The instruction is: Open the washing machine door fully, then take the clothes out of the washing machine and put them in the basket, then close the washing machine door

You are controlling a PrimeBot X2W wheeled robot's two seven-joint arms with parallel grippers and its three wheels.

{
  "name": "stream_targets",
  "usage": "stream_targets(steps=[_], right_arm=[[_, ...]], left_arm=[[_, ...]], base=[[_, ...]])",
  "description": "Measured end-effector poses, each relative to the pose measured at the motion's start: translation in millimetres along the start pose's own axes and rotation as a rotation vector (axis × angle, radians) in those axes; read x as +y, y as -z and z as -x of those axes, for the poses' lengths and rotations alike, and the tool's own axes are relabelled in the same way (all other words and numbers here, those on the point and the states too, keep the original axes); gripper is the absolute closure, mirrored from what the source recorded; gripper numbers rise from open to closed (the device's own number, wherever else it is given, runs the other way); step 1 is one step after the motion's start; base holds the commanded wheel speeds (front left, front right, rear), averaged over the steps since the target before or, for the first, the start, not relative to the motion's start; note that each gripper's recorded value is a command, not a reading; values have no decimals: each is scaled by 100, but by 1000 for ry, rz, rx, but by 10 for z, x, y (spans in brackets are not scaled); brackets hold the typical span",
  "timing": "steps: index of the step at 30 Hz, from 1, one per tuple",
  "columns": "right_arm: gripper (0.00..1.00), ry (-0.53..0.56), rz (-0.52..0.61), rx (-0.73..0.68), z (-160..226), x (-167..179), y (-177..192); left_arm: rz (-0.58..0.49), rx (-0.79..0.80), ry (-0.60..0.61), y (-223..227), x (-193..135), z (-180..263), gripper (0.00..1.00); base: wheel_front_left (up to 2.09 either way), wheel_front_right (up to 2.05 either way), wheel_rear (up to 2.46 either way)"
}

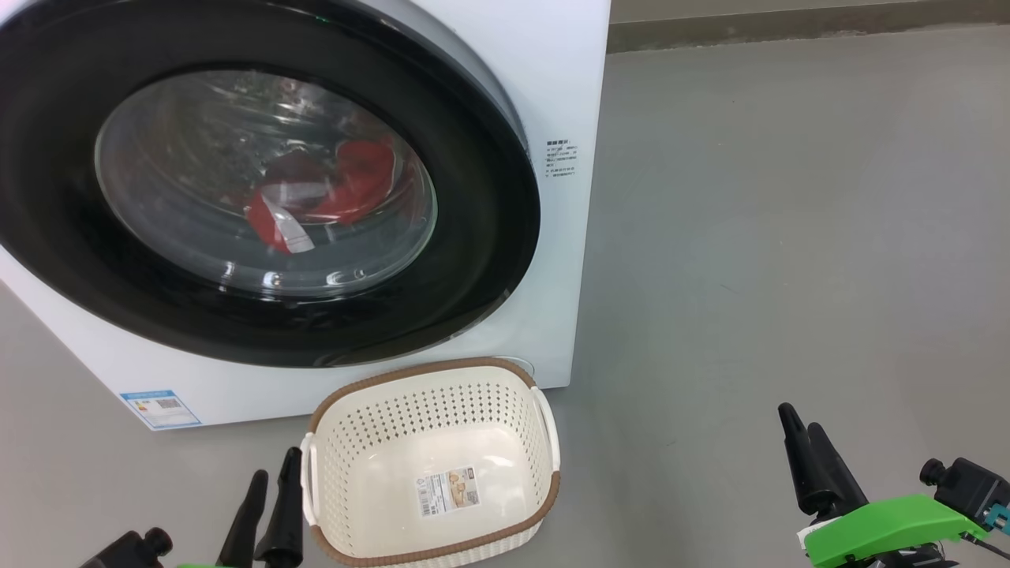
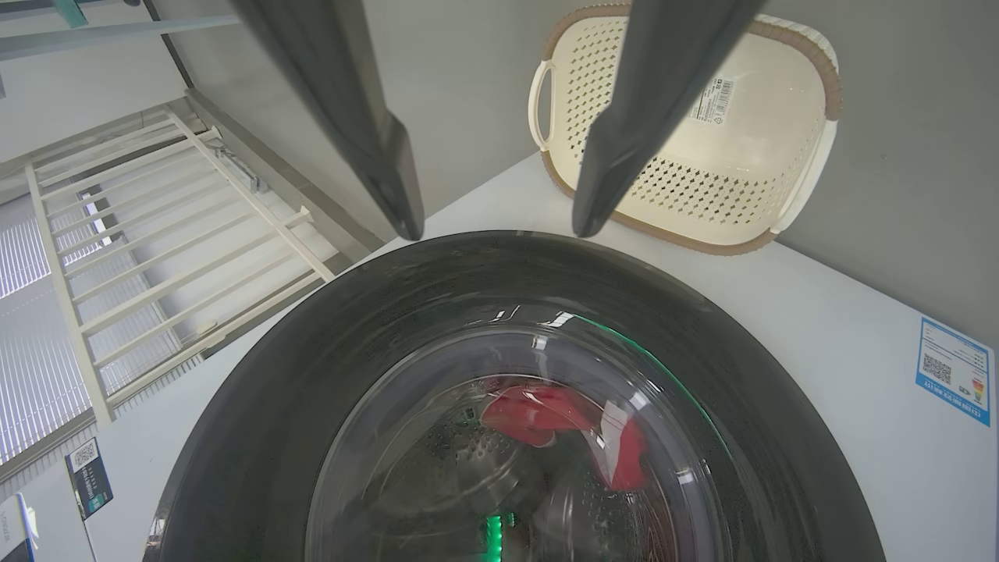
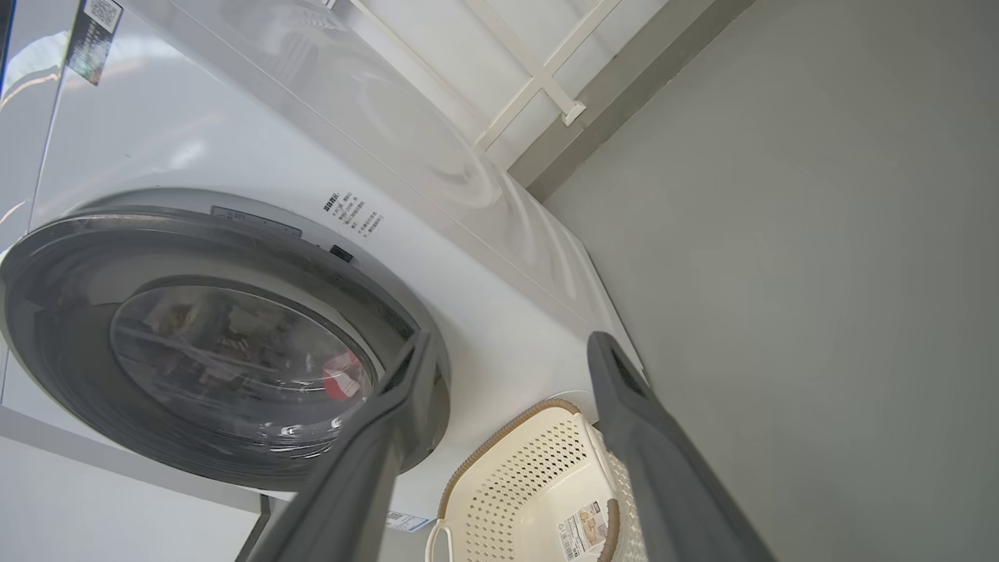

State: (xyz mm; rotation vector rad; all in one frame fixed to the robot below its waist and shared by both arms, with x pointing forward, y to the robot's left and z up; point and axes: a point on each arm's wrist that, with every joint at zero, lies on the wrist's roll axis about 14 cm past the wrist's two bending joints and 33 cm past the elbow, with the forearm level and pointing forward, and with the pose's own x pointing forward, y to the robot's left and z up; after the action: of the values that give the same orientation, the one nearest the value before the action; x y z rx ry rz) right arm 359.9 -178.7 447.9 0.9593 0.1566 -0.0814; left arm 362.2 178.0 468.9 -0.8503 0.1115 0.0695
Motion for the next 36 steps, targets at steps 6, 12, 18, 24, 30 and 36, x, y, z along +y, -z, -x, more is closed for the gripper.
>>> stream_targets(steps=[6, 12, 18, 24, 30, 36], right_arm=[[0, -8, 62, -5, -2, 16, 2], [0, -4, 121, -2, 31, -15, 26], [0, -15, 177, -12, 30, 7, 10], [0, -37, 237, -15, 34, 59, 23], [0, -52, 293, -27, 35, 92, 7], [0, -62, 352, -33, 38, 106, 7]], left_arm=[[-66, -16, 2, -21, -11, 1, 0], [-131, -27, 13, -39, -36, -2, 0], [-197, -31, 8, -22, -18, 36, 0], [-263, -48, 28, -47, -70, 26, 0], [-331, -63, 39, -68, -103, 26, 0], [-392, -79, 51, -88, -126, 39, 0]], base=[[0, 0, 0], [0, 0, 0], [0, 0, 0], [0, 0, 0], [0, 0, 0], [0, 0, 0]])
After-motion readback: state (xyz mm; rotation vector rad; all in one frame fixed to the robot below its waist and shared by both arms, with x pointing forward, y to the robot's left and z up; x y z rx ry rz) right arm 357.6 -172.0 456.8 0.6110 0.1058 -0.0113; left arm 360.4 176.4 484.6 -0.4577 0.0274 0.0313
